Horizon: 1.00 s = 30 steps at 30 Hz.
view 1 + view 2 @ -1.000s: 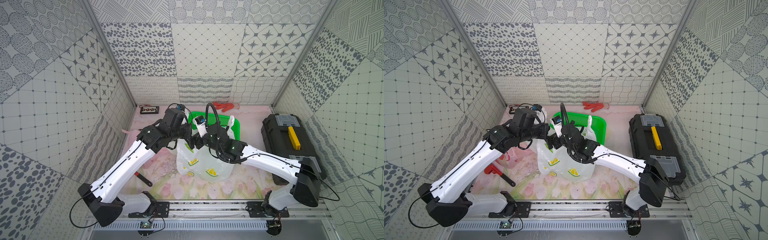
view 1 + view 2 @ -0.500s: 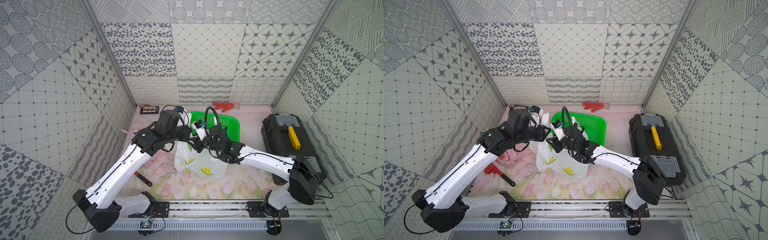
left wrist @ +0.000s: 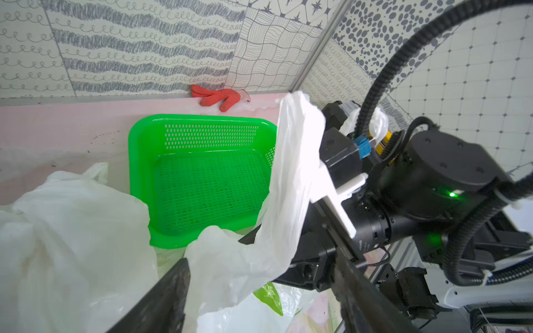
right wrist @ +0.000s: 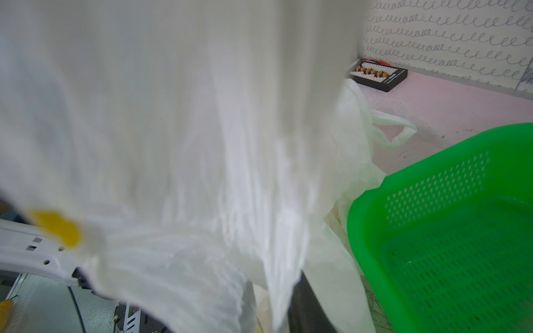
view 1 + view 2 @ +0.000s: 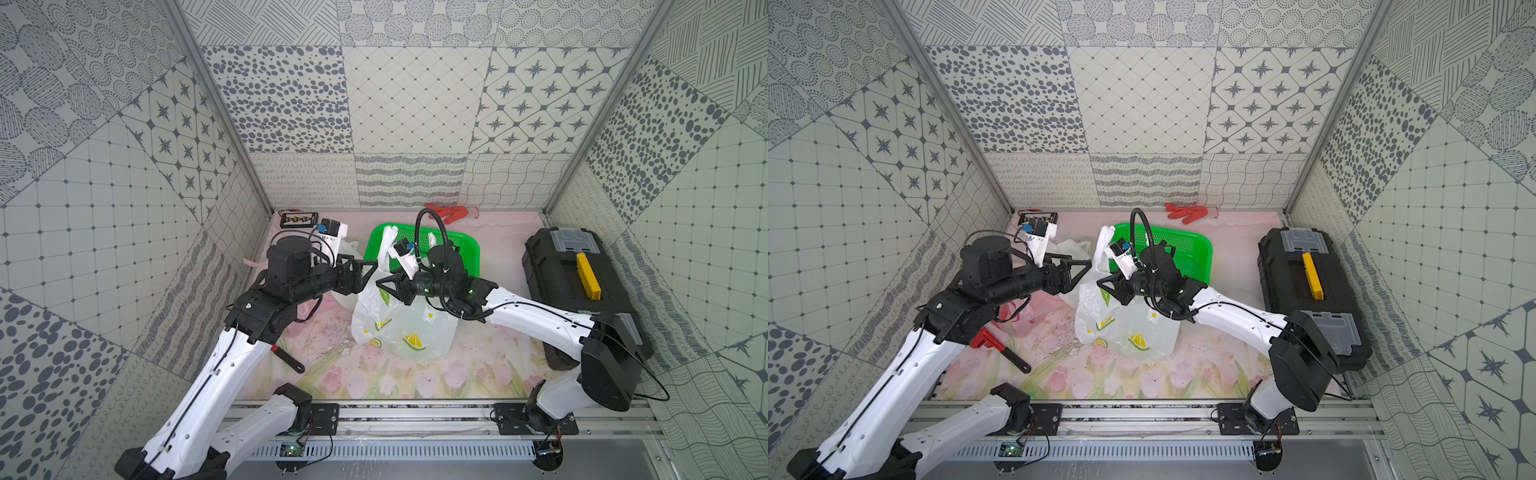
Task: Place the pears into plastic bags & tie knots
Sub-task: Tie the plastic bag at the center of the board.
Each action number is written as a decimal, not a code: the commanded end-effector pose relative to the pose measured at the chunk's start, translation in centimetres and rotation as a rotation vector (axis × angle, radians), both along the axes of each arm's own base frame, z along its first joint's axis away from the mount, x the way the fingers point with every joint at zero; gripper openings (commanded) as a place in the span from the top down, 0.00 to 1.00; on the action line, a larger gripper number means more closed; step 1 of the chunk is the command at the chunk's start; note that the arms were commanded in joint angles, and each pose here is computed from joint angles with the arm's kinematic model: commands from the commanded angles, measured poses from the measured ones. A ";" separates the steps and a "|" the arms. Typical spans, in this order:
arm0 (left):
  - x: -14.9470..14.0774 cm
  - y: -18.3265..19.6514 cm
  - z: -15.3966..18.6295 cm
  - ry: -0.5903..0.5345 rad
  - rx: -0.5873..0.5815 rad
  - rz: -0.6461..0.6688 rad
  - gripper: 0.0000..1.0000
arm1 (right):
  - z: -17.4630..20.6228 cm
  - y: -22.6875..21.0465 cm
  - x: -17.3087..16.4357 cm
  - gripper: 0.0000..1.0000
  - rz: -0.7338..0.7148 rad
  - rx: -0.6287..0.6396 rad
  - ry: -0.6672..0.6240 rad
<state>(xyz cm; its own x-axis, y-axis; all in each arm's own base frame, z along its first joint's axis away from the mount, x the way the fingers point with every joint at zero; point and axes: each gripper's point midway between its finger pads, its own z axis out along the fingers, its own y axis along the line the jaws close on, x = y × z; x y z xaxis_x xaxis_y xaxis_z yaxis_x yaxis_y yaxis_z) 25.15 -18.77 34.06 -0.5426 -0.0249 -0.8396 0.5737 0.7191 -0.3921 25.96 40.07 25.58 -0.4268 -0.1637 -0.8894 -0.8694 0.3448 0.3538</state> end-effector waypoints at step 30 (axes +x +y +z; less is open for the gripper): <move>0.9 -5.3 -0.9 -0.026 -0.281 -0.365 0.96 | 3.7 -0.7 -2.1 0.56 0.127 0.169 0.059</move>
